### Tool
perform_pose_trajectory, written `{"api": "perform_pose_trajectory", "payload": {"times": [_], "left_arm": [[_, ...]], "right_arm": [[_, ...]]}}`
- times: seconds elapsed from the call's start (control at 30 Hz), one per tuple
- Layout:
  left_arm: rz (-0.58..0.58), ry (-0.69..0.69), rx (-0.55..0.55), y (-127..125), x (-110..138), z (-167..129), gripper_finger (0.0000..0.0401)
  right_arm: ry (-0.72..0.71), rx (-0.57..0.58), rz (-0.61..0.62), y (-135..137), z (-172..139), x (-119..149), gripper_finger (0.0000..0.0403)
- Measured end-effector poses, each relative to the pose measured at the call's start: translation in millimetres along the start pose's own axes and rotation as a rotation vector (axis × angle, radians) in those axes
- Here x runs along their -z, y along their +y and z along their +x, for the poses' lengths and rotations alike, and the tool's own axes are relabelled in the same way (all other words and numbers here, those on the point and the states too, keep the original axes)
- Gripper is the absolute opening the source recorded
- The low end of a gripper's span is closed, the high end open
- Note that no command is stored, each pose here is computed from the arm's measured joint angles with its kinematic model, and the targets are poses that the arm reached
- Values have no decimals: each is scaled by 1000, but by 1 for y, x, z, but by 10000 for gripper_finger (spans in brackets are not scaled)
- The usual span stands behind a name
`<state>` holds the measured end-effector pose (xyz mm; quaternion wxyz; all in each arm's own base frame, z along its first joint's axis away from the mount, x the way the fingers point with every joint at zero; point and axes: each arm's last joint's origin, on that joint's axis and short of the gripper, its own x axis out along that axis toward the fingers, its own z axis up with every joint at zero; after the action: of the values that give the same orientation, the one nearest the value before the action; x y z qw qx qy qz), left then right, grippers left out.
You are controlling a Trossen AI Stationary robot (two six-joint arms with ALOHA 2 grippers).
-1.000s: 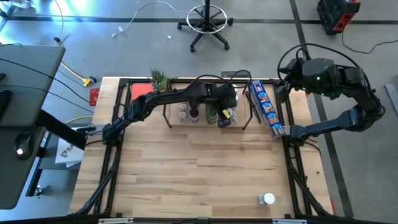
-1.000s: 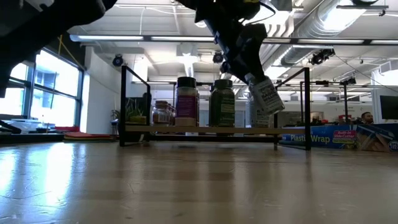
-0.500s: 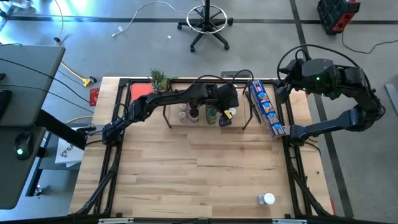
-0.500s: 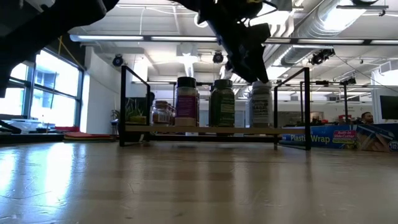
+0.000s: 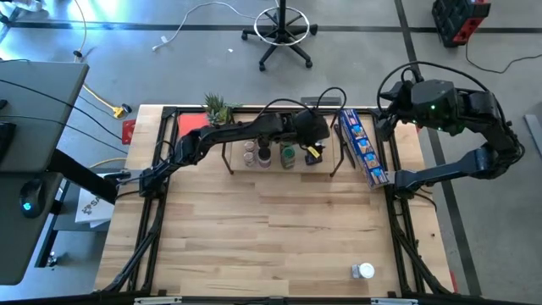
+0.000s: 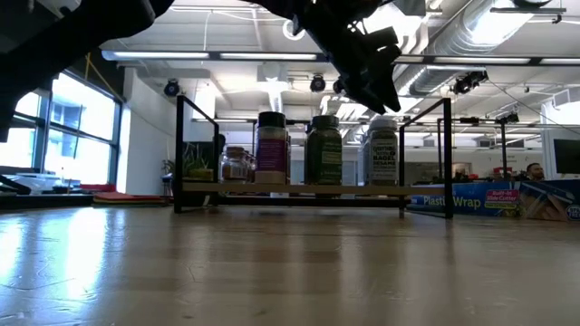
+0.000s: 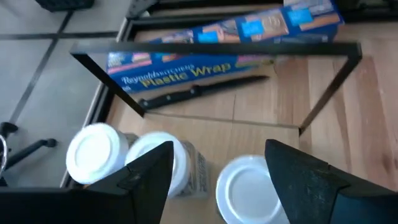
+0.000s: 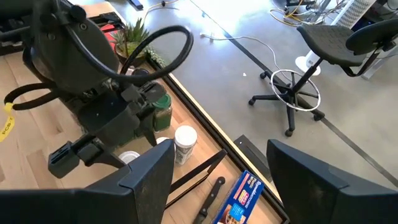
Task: Shelf spices
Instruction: Put the white seasoning bottle aligned with the other green seasoning bottles on the shelf
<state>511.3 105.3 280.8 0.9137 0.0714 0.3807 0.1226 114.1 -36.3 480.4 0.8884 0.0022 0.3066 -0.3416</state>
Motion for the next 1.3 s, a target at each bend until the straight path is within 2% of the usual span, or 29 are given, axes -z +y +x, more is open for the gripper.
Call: {"api": "perform_pose_trajectory", "payload": {"times": [0.17, 0.33, 0.47, 0.67, 0.8, 1.1, 1.3], "left_arm": [[-10, -27, 0, 0, -5, -8, 249], [-2, -30, 178, -7, -10, -32, 230], [-7, 23, 268, -21, -2, -21, 176], [34, 37, 263, -28, 3, -6, 66], [76, 50, 249, -29, 7, 3, 12], [179, 56, 208, -26, 13, 17, 6], [178, 40, 184, -21, 15, 25, 1]], "right_arm": [[-1, 0, 0, 0, -1, 0, 249], [-4, 0, 2, -1, -1, 1, 249], [-6, 18, 2, -1, -1, 1, 249], [-7, 20, 7, -1, -1, 1, 249], [-7, 20, 13, -1, -1, 1, 249], [-7, 21, 20, -1, -1, 0, 249], [-7, 20, 21, -1, -1, 0, 249]]}}
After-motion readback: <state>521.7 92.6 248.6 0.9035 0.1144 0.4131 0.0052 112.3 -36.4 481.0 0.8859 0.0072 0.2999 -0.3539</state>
